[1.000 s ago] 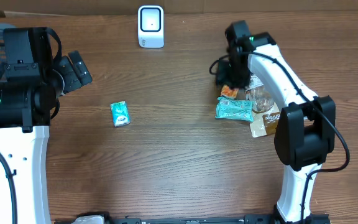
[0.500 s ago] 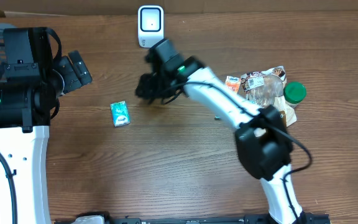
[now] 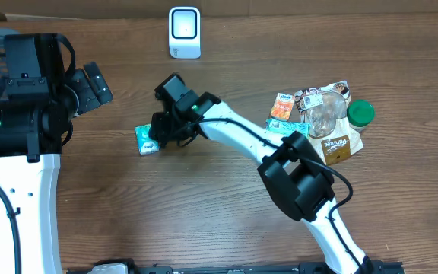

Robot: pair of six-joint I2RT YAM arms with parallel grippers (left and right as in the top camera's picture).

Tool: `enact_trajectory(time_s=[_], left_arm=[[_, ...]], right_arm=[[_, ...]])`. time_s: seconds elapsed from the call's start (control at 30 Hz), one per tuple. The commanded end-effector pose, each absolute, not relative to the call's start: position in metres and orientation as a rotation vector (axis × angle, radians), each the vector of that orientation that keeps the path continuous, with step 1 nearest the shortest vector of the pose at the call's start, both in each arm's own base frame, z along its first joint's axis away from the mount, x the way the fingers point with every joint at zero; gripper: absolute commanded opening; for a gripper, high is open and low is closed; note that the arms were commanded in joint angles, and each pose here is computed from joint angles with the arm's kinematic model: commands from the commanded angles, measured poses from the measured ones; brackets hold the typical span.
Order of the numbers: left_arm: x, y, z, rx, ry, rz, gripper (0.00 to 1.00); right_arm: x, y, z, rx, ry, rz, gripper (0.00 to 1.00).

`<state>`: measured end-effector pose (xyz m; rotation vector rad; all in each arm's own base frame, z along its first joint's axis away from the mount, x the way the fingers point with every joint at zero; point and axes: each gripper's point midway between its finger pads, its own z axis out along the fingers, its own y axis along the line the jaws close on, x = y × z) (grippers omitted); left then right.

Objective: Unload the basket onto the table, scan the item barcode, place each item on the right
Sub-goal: 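Reach the right gripper to the teal wipes pack and grasp it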

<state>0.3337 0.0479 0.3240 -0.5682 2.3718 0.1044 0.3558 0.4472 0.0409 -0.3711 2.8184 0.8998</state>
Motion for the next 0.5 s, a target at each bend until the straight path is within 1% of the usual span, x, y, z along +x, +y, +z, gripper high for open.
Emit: enact_trajectory(time_s=[0.0, 0.1, 0.2, 0.27, 0.4, 0.47], left_arm=[[0.332, 0.051, 0.331, -0.550, 2.354, 0.124, 0.99], [0.332, 0.051, 0.331, -0.550, 2.354, 0.124, 0.99], [0.332, 0.051, 0.331, -0.550, 2.354, 0.124, 0.99], [0.332, 0.051, 0.331, -0.550, 2.354, 0.124, 1.00], [0.332, 0.051, 0.331, -0.550, 2.354, 0.124, 0.99], [0.332, 0.051, 0.331, -0.550, 2.354, 0.124, 1.00]], right_arm=[[0.347, 0.454, 0.013, -0.367, 2.859, 0.869, 0.34], [0.346, 0.454, 0.007, -0.349, 2.872, 0.867, 0.30], [0.345, 0.454, -0.001, -0.327, 2.891, 0.860, 0.22], [0.342, 0.453, -0.008, -0.322, 2.909, 0.850, 0.20], [0.339, 0.449, -0.014, -0.302, 2.943, 0.835, 0.08], [0.341, 0.447, -0.005, -0.292, 2.949, 0.871, 0.04]])
